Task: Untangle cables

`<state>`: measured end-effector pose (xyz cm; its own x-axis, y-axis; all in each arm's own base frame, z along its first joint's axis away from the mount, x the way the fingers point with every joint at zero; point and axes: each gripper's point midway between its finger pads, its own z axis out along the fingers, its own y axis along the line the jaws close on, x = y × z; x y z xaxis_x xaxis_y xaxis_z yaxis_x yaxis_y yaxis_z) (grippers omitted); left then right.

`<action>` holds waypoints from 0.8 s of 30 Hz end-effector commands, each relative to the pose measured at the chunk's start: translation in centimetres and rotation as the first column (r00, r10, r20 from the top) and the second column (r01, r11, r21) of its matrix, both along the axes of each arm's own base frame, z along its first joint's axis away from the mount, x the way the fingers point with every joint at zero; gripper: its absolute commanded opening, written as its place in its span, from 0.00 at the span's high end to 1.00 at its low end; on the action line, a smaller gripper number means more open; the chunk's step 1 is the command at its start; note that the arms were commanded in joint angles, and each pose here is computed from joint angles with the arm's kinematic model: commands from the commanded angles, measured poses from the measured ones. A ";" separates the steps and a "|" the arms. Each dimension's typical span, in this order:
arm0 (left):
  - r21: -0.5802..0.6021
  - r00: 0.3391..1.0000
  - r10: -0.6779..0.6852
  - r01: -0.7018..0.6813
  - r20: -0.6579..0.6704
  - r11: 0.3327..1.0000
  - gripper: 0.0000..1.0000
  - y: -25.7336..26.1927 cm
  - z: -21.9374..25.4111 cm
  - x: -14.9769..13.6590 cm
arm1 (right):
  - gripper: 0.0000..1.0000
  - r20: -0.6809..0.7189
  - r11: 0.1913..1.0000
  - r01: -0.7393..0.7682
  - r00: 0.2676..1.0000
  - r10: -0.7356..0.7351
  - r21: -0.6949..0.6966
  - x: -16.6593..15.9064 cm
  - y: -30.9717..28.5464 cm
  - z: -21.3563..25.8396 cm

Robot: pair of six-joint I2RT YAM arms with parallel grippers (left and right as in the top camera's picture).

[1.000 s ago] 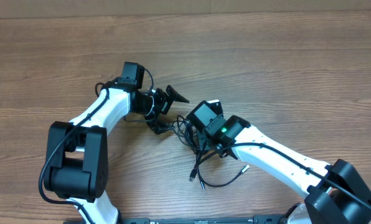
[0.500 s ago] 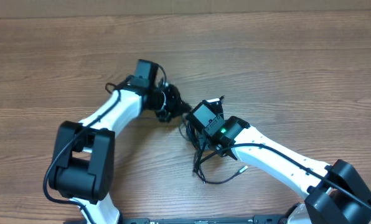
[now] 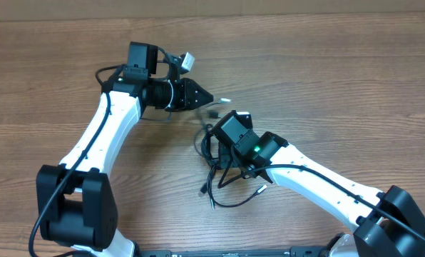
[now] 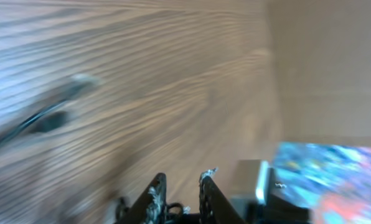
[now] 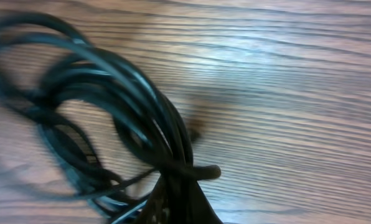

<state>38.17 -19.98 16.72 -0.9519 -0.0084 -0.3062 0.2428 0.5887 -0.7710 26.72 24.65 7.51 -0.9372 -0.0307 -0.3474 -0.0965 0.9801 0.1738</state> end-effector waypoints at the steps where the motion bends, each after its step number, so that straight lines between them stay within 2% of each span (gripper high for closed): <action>1: 0.275 0.994 0.101 -0.110 0.048 0.955 0.73 3.2 -2.6 1.1 | 0.96 -0.017 0.998 -0.016 1.000 0.017 0.063 -0.4 1.2 0.6; 3: 0.363 0.991 0.126 -0.131 0.037 0.923 0.61 4.0 -3.7 0.7 | 0.96 -0.017 0.998 -0.016 1.000 0.017 0.062 -0.4 1.1 0.6; 5: 0.399 0.984 0.173 -0.143 -0.041 0.906 0.50 4.5 -4.5 -0.6 | 0.96 -0.017 0.998 -0.015 1.000 0.016 0.061 -0.4 1.1 0.6; 6: 0.416 0.979 0.189 -0.142 -0.075 0.898 0.32 4.8 -4.8 -1.2 | 0.96 -0.017 0.998 -0.016 1.000 0.017 0.062 -0.4 1.1 0.6; 8: 0.461 0.970 0.227 -0.162 -0.089 0.872 0.20 5.6 -5.3 -1.5 | 0.96 -0.018 0.998 -0.016 1.000 0.017 0.061 -0.4 1.1 0.5; 10: 0.524 0.950 0.293 -0.197 -0.107 0.829 0.01 6.9 -6.1 -1.8 | 0.96 -0.020 0.998 -0.016 1.000 0.017 0.059 -0.5 1.1 0.5; 15: 0.510 0.910 0.375 -0.242 -0.175 0.825 0.00 6.8 -8.6 -2.8 | 0.96 -0.023 0.998 -0.016 1.000 0.017 0.056 -0.6 1.0 0.5; 18: 0.383 0.908 0.363 -0.266 -0.209 0.885 0.00 4.8 -10.6 -3.0 | 0.96 -0.024 0.998 -0.016 1.000 0.017 0.056 -0.6 1.0 0.4; 21: 0.316 0.902 0.386 -0.315 -0.195 0.895 0.00 3.6 -12.3 -2.4 | 0.96 -0.024 0.998 -0.016 1.000 0.017 0.056 -0.6 1.0 0.4; 23: 0.295 0.916 0.353 -0.290 -0.190 0.911 0.12 2.6 -12.8 -2.5 | 0.96 -0.024 0.998 -0.015 1.000 0.017 0.055 -0.6 1.0 0.4; 24: 0.292 0.928 0.334 -0.278 -0.167 0.915 0.29 2.3 -12.7 -2.4 | 0.96 -0.024 0.998 -0.016 1.000 0.017 0.056 -0.6 1.0 0.4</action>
